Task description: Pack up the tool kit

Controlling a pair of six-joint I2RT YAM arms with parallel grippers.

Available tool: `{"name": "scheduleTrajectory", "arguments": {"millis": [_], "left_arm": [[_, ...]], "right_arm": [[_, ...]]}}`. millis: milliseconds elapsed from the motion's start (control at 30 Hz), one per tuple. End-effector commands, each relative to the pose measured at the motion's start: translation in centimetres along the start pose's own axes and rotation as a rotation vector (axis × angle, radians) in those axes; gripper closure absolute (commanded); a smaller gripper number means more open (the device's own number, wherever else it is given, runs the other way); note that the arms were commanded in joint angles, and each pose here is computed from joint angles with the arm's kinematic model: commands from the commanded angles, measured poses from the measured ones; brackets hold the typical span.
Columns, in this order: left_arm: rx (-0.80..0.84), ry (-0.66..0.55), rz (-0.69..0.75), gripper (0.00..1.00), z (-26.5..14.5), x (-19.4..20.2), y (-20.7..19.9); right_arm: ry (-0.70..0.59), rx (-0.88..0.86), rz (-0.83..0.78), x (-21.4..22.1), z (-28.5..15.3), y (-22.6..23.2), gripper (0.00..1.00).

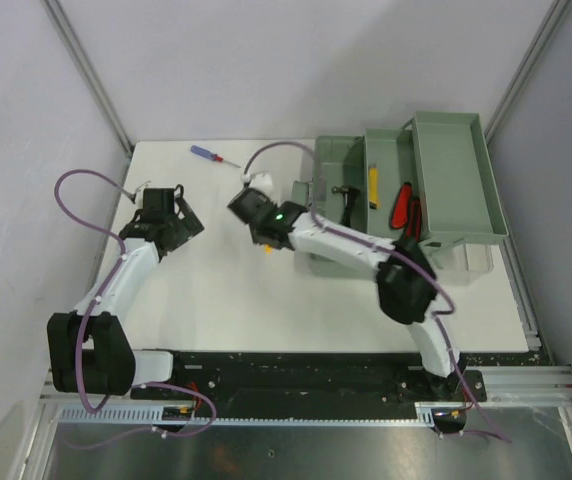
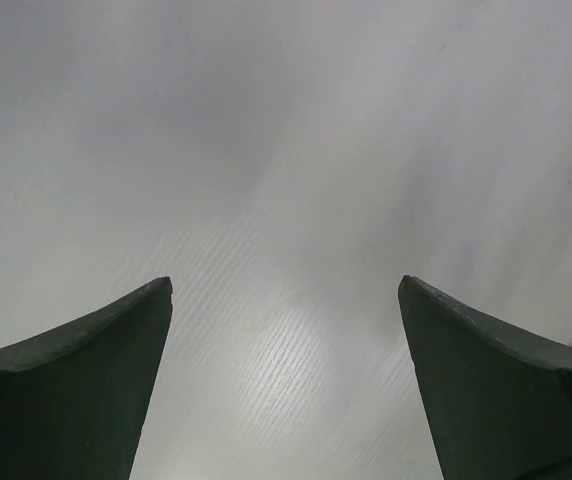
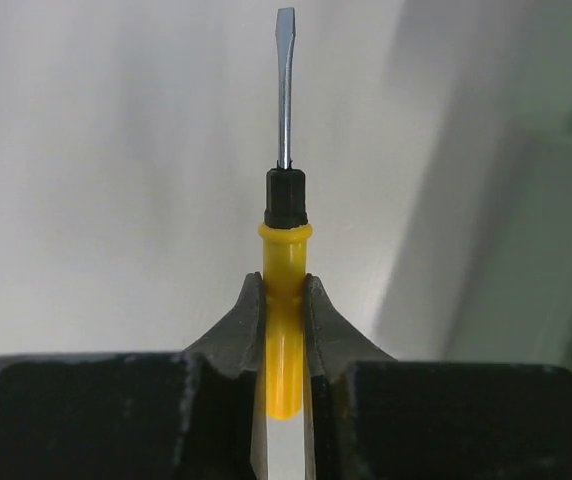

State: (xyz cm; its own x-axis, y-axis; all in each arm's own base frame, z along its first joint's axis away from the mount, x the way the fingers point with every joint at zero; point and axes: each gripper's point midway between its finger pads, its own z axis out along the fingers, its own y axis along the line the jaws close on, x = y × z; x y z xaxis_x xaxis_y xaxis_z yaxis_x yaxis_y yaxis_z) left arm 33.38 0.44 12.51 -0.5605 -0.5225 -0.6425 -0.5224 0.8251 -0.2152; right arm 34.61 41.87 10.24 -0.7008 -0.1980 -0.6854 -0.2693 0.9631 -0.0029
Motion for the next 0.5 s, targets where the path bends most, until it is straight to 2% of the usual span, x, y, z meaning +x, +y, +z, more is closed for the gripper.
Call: {"name": "scheduleTrajectory", "arguments": {"millis": [0,200,300,467], "left_arm": [[0.041,-0.042,0.010,0.00,-0.3,-1.5,-0.9],[0.071,-0.039,0.024,0.00,-0.3,-1.5,-1.3],[0.102,-0.032,0.029,0.01,-0.3,-1.3,-1.9],[0.132,-0.013,0.038,0.01,-0.1,-1.0,-2.5]], "right_arm": [[-0.336,0.038,0.132,-12.6,-9.8,-7.9,1.00],[-0.446,0.194,0.240,-15.9,-15.3,-20.6,1.00],[-0.480,0.265,0.262,-15.9,-17.6,-26.2,1.00],[-0.511,0.349,0.224,-14.7,-19.6,-32.9,1.00]]}}
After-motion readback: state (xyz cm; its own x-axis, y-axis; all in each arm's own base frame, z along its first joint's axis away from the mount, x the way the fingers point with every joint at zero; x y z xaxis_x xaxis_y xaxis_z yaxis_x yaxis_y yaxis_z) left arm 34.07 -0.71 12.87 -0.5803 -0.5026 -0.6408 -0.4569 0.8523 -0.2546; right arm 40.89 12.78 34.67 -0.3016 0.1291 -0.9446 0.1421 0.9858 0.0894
